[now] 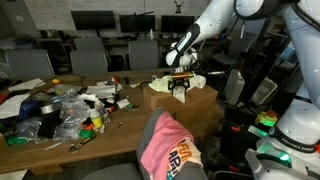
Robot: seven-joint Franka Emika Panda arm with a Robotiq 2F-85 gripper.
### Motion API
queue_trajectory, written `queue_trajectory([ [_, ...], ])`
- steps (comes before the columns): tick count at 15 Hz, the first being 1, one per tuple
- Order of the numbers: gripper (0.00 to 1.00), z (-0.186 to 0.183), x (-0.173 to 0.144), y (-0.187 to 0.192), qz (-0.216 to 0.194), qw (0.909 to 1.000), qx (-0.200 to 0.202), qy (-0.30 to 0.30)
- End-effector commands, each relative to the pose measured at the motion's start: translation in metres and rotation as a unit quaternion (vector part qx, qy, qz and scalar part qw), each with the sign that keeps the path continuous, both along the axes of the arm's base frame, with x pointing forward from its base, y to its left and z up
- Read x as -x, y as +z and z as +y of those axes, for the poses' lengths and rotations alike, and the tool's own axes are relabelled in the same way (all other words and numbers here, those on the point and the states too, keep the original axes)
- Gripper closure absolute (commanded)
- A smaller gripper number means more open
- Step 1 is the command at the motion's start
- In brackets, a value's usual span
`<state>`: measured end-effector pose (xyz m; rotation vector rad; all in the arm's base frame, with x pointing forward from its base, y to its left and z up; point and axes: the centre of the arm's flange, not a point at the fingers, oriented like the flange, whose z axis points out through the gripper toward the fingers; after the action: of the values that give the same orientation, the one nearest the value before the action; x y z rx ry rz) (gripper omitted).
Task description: Remove all the clothes from the top of the box and hang them on the chair
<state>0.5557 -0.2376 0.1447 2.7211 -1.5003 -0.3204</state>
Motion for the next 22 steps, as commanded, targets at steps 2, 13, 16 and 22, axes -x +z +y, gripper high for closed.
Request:
queue_trajectory([
  [2, 0.0, -0.006, -0.011, -0.005, -0.014, 0.9997, 0.005, -0.018],
  [13, 0.27, -0.013, -0.015, -0.011, -0.022, 0.9991, 0.024, -0.026],
  [16, 0.51, -0.011, -0.014, -0.014, -0.019, 0.9993, 0.022, -0.026],
  [22, 0.95, 0.0, -0.011, -0.001, -0.022, 0.9993, 0.019, -0.023],
])
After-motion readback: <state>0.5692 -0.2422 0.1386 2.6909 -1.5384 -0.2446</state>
